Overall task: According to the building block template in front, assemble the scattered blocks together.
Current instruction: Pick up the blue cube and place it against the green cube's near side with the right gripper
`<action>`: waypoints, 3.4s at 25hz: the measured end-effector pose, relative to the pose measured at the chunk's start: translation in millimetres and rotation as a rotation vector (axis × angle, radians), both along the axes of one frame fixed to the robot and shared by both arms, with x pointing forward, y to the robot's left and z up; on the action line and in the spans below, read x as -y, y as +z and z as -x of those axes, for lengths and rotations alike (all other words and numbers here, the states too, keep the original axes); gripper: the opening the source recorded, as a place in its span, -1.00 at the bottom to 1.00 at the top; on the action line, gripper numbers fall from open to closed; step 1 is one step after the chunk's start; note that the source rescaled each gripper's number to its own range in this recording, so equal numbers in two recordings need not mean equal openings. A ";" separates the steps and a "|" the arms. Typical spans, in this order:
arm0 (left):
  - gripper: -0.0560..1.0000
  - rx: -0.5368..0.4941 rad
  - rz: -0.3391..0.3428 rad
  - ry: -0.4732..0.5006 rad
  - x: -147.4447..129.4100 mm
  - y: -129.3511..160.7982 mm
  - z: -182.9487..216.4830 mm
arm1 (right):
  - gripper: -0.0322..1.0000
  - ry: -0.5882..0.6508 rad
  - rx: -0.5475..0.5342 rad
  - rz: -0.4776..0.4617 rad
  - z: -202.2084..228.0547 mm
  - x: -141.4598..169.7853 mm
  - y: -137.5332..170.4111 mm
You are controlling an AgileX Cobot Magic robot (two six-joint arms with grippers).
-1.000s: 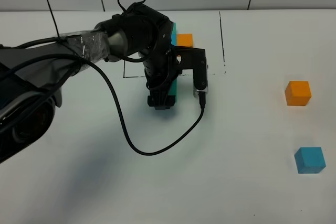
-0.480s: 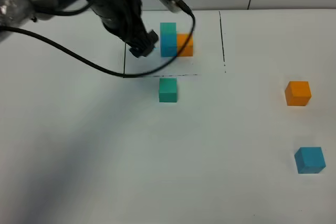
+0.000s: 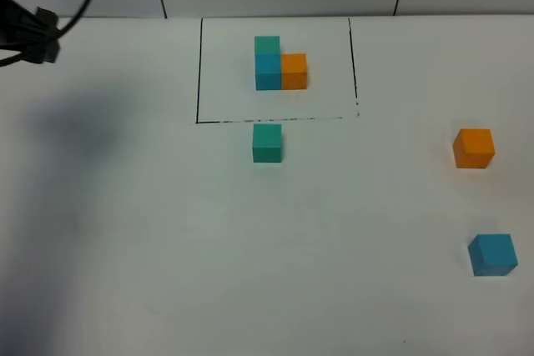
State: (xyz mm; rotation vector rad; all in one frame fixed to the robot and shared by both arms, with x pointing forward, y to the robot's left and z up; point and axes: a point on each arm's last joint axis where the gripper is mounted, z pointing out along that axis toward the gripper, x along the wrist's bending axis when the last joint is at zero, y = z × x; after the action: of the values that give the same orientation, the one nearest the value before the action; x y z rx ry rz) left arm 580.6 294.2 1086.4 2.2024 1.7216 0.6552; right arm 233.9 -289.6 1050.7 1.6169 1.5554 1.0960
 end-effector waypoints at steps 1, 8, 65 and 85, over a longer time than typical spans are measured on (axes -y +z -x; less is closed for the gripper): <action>0.83 0.029 0.005 0.016 -4.6 5.8 15.2 | 0.57 0.000 0.000 0.000 0.0 0.0 0.0; 0.83 0.078 0.076 0.134 -9.1 29.8 116.2 | 0.57 0.000 0.000 0.000 0.0 0.0 0.0; 0.33 0.464 0.328 0.064 1.9 -40.1 353.0 | 0.57 0.000 0.000 0.001 0.0 0.1 0.0; 0.33 0.462 0.330 0.064 2.1 -40.1 352.9 | 0.57 0.000 0.000 0.001 0.0 0.1 0.0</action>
State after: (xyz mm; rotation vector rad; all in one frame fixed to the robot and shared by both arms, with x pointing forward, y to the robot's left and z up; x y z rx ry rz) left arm 227.7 292.1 1046.3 1.6259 1.5312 0.7600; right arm 233.9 -289.7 1050.7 1.6167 1.5552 1.0952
